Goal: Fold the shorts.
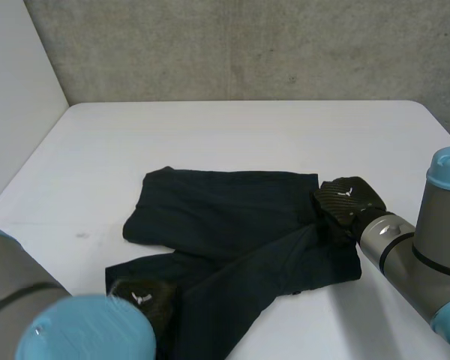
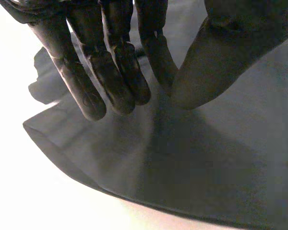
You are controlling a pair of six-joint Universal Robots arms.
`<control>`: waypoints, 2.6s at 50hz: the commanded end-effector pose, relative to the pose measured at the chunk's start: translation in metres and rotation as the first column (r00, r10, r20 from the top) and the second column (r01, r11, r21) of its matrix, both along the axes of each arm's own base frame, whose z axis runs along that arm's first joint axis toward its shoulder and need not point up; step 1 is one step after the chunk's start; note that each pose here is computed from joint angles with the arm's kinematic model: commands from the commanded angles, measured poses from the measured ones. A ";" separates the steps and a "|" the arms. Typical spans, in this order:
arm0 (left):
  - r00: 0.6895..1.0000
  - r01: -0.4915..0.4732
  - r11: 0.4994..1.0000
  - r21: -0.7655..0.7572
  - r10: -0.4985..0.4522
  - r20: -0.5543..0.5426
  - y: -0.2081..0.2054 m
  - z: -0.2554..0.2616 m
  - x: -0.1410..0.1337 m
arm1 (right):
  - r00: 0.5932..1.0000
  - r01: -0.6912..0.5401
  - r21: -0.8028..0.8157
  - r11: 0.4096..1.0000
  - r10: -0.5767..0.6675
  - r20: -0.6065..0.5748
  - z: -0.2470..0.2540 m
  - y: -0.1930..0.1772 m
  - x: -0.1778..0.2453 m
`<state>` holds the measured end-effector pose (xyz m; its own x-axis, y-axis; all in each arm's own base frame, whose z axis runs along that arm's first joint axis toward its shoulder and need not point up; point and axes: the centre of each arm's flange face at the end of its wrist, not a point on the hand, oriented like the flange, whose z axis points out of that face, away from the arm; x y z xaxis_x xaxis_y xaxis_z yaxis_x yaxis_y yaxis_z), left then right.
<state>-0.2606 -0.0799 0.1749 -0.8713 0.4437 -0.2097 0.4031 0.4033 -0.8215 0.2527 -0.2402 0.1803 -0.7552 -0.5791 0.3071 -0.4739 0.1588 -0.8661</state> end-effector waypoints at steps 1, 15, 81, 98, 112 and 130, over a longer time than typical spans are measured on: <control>0.996 -0.092 0.986 -0.136 0.090 -0.022 -0.054 0.025 0.005 | 1.000 -0.009 -0.009 1.000 0.009 -0.004 0.002 0.000 0.002; 0.980 0.171 0.985 -0.027 -0.173 -0.098 -0.034 0.022 -0.007 | 1.000 -0.004 0.002 1.000 0.004 -0.002 -0.004 -0.005 0.004; 0.954 0.288 0.957 -0.042 -0.283 0.095 0.028 -0.045 0.001 | 1.000 0.011 0.010 1.000 -0.011 0.008 -0.011 -0.007 0.004; 0.998 0.050 0.953 -0.300 -0.057 -0.013 -0.040 0.019 0.003 | 1.000 0.004 0.002 1.000 -0.004 0.013 -0.008 -0.009 0.006; 1.000 0.017 0.915 -0.402 -0.014 0.010 -0.196 0.034 -0.001 | 0.998 -0.011 -0.100 0.995 0.016 0.053 0.006 -0.035 0.025; 0.999 -0.033 0.939 -0.344 0.022 -0.035 -0.276 -0.006 -0.022 | 0.999 -0.002 -0.206 0.978 -0.006 -0.043 -0.034 -0.093 0.049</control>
<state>-0.2877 -0.3710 0.1580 -0.8745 0.3082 -0.3744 0.4070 0.0469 -0.9122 0.3047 -0.3395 0.1580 -0.7633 -0.4915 0.4193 -0.4533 -0.0550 -0.8897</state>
